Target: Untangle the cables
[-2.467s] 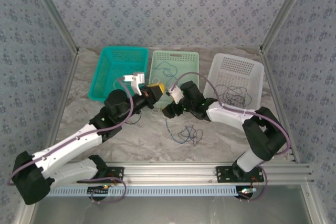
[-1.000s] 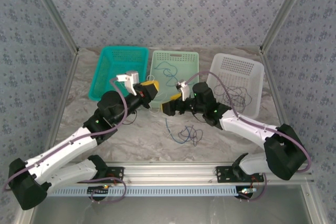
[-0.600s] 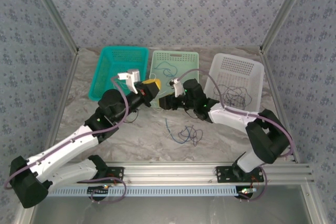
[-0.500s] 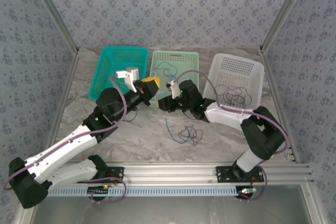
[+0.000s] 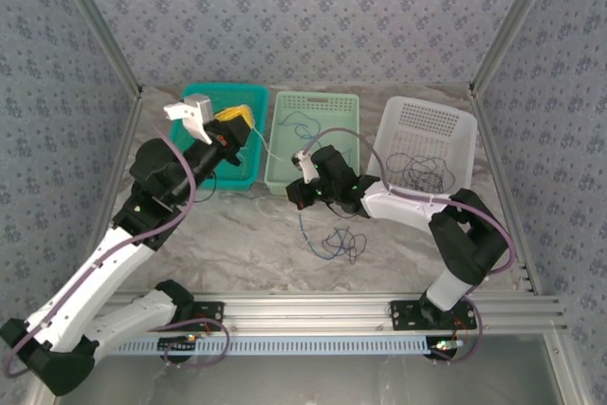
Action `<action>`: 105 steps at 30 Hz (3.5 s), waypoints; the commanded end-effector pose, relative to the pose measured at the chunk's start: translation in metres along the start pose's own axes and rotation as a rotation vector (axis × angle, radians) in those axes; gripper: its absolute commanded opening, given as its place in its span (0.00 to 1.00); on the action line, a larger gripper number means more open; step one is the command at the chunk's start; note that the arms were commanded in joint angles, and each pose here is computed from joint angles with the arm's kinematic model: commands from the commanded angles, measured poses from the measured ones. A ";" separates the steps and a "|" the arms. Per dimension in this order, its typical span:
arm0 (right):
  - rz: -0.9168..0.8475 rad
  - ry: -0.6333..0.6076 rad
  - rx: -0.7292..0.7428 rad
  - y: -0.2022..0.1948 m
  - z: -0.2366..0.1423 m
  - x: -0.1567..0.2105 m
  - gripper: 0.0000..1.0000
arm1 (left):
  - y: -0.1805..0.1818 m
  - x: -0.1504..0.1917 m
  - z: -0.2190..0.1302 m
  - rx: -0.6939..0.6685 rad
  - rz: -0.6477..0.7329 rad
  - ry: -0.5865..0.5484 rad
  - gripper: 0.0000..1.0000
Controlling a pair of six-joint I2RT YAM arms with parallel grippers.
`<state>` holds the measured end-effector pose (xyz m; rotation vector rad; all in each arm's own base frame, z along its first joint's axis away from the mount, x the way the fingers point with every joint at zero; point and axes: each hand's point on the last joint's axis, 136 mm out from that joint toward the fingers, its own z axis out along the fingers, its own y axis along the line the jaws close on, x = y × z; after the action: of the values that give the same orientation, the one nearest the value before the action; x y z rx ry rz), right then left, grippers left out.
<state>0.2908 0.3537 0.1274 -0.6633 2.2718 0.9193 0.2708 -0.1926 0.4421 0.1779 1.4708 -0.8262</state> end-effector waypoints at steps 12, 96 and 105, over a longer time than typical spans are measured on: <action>-0.067 -0.065 -0.035 0.036 0.017 -0.091 0.00 | 0.089 -0.050 0.017 -0.202 0.083 -0.006 0.13; -0.450 0.476 0.138 -0.004 -0.031 0.171 0.48 | 0.147 0.167 -0.045 -0.456 -0.063 0.331 0.99; -0.457 0.369 0.073 0.025 -0.052 0.144 0.05 | 0.147 0.167 -0.052 -0.461 -0.059 0.325 0.99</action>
<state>0.1565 0.2885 0.0349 -1.3767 2.3750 0.4424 0.2989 -0.1217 0.2261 -0.0747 1.9448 -0.4996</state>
